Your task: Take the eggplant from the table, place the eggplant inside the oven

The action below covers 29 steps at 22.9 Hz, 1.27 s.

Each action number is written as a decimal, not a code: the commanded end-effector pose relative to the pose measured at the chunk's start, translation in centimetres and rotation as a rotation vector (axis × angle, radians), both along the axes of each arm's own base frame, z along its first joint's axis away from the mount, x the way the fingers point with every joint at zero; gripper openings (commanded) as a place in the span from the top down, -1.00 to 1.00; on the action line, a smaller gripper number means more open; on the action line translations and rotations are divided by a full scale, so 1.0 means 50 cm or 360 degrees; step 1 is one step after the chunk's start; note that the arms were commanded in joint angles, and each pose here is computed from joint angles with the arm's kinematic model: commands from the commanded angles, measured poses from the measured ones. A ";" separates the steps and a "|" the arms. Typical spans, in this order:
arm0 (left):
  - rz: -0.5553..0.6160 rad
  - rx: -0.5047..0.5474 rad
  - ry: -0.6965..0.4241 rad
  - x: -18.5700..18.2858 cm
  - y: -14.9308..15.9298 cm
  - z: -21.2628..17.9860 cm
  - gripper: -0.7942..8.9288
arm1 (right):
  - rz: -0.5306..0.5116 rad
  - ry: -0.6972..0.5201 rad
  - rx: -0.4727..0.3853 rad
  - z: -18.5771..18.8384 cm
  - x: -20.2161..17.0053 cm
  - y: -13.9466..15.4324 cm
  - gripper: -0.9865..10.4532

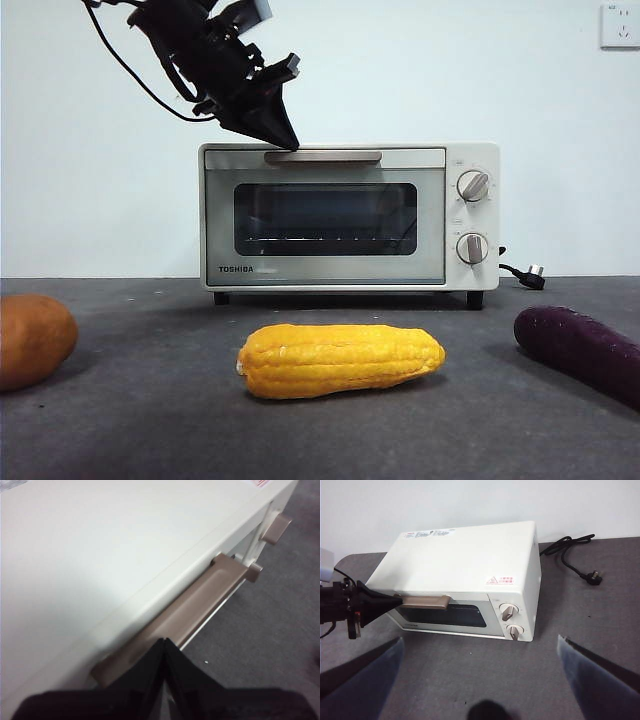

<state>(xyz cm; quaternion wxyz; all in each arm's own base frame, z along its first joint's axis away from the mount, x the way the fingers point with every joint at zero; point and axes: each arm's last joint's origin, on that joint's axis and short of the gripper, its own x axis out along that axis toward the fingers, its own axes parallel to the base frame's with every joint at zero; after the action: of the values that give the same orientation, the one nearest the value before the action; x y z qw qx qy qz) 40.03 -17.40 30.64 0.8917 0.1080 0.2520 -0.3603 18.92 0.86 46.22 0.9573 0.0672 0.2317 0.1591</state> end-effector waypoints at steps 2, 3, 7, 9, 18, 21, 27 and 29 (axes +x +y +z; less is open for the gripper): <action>-0.0015 0.0048 0.0043 0.012 -0.007 -0.032 0.85 | 0.0012 -0.0018 -0.0010 0.003 0.000 0.000 -0.27; -0.0015 0.0049 0.0044 0.014 -0.008 -0.036 0.85 | 0.0012 -0.0019 -0.0010 0.003 0.000 0.000 -0.27; -0.0013 0.0061 0.0060 0.017 -0.008 -0.044 0.85 | 0.0013 -0.0021 -0.0014 0.003 0.000 0.000 -0.27; -0.0019 0.0067 0.0085 0.018 -0.009 -0.052 0.85 | 0.0016 -0.0023 -0.0017 0.003 0.000 0.000 -0.27; -0.0064 0.0122 0.0232 0.010 -0.026 -0.084 0.85 | 0.0015 -0.0029 -0.0018 0.004 0.001 0.000 -0.27; -0.0101 0.0126 0.0257 0.002 -0.038 -0.086 0.85 | 0.0014 -0.0045 -0.0018 0.006 0.002 0.000 -0.27; -0.0173 0.0161 0.0354 -0.017 -0.059 -0.099 0.85 | 0.0014 -0.0058 -0.0018 0.007 0.002 0.000 -0.27; -0.0188 0.0175 0.0385 -0.023 -0.065 -0.102 0.85 | 0.0014 -0.0058 -0.0018 0.007 0.002 0.000 -0.27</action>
<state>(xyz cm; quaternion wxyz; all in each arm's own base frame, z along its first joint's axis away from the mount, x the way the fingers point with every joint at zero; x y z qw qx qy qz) 38.25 -20.82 29.20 0.8393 0.1141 0.3129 -0.4297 19.01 0.86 46.41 0.9600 0.0637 0.2207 0.1603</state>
